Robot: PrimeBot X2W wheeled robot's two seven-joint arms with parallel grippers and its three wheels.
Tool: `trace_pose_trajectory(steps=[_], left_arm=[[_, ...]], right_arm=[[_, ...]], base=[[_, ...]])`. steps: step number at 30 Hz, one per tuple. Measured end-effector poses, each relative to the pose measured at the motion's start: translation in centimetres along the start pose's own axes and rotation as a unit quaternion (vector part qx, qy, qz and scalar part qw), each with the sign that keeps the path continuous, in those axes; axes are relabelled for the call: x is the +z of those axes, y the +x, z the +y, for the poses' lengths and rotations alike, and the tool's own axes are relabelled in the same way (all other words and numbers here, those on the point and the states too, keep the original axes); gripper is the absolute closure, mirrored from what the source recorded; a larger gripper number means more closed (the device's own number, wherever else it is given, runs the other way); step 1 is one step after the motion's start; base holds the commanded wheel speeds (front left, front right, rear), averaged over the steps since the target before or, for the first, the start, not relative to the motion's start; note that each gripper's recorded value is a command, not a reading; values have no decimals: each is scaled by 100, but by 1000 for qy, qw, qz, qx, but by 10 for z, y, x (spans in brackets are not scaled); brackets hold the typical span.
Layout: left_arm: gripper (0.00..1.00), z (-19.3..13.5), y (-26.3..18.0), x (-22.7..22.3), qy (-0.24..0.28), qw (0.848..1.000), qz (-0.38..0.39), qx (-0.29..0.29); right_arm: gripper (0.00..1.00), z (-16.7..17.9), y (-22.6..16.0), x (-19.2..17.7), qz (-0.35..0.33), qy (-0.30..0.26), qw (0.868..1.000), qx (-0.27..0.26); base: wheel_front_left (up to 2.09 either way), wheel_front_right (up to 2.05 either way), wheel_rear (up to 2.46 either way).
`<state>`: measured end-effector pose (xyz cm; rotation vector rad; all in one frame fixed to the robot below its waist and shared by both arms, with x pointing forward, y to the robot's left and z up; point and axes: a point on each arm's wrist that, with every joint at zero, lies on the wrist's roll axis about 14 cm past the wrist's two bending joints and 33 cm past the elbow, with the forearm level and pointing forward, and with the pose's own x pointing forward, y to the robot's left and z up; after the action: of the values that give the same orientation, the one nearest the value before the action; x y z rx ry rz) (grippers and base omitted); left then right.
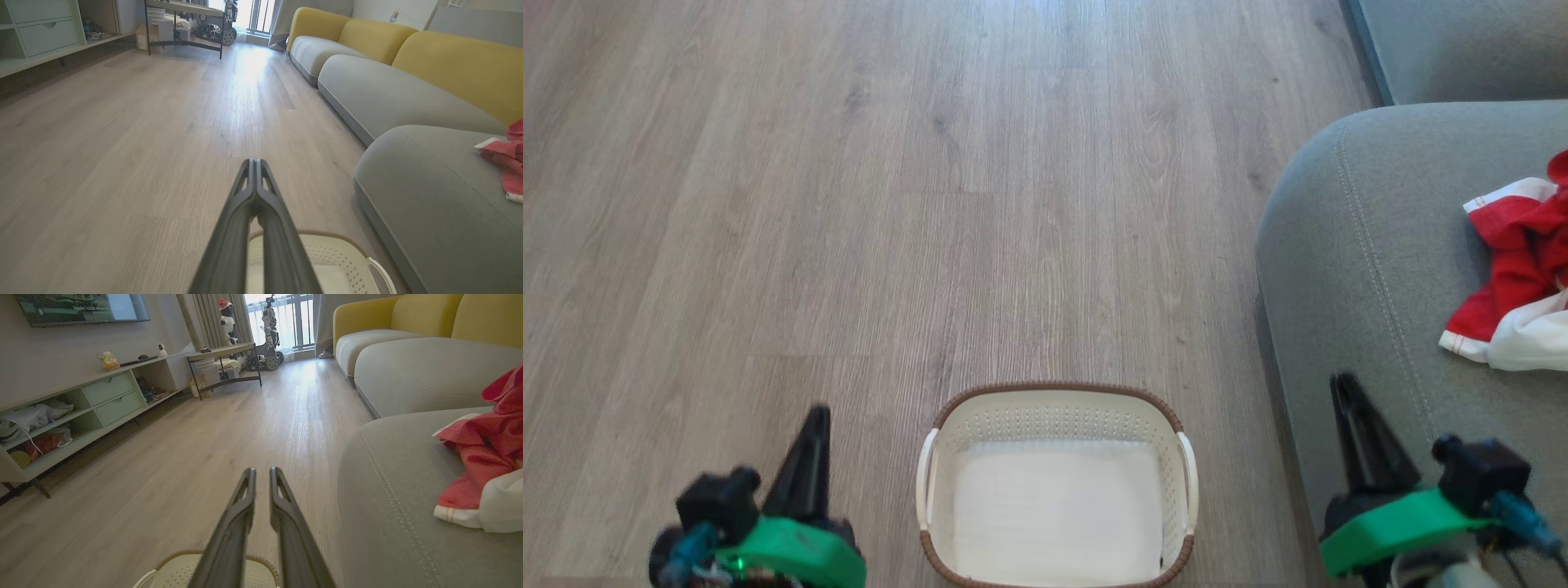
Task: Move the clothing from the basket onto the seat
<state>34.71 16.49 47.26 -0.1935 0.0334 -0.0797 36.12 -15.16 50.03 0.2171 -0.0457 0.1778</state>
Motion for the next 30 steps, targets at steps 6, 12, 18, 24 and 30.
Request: trace_pose_trajectory(steps=[6,12,18,24,30], left_arm=[[100,5,-17,-32,-23,998,51,16],[100,7,-15,-31,-54,997,51,24],[100,9,-15,-32,-86,994,54,33],[100,13,-14,-31,-117,991,55,43],[100,16,-10,-28,-148,986,51,51]], right_arm=[[100,-7,-13,-25,42,20,999,-17],[100,-10,-14,-26,43,51,997,-28],[100,-15,-15,-27,44,82,995,-41],[100,-19,-15,-28,48,113,991,-53],[100,-23,-16,-29,49,143,986,-65]], base=[[0,0,0],[0,0,0],[0,0,0],[0,0,0],[0,0,0]])
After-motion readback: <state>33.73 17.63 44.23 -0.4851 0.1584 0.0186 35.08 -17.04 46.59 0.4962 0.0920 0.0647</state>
